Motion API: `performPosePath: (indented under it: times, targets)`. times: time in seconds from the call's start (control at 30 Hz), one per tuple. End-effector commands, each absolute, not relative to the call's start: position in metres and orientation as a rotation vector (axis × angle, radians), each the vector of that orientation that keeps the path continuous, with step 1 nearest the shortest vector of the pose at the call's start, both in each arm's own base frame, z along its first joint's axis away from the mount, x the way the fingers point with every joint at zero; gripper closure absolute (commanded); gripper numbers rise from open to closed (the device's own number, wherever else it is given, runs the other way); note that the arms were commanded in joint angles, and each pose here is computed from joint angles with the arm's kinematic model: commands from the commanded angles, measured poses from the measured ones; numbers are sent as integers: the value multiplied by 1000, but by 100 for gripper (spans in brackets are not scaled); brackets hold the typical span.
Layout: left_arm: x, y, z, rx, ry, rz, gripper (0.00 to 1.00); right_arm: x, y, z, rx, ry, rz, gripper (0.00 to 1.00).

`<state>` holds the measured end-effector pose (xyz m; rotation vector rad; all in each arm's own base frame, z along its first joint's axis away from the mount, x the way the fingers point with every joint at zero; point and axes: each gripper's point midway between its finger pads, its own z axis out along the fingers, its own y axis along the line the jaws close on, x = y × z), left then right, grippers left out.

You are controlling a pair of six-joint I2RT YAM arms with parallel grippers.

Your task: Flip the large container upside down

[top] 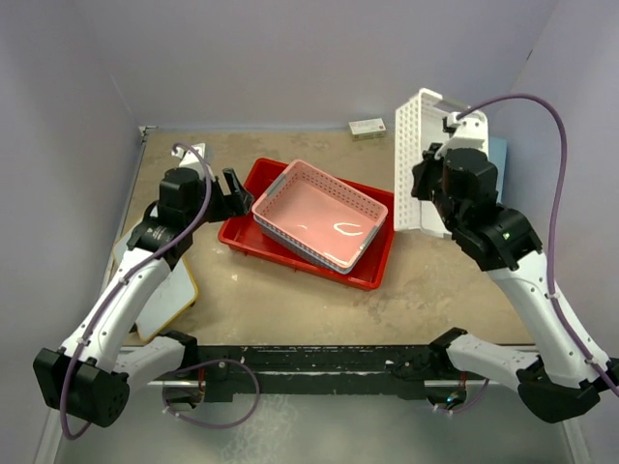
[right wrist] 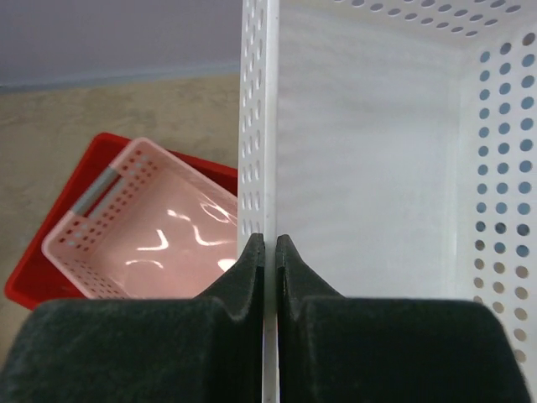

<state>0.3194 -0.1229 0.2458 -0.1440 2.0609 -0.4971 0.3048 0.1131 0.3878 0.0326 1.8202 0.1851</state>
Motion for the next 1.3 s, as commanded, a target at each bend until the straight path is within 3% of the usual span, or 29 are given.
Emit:
performPosePath:
  times: [0.0,0.23,0.47,0.77,1.27]
  targets:
    - [333,-136,274,-81,1964,-565,20,283,66,338,235,1970,-36,100]
    - [342,-141,260,-91,1970,-581,20,256,63,281,298,2116,74,100]
    - [346,-145,250,-97,1972,-596,20,260,91,246,363,2185,555,100]
    - [348,-141,249,-83,1974,-559,20,264,165,254,299,2011,1192,100]
    - [355,-134,245,-102,1977,-506,20,298,192,254,317,1891,1481,100]
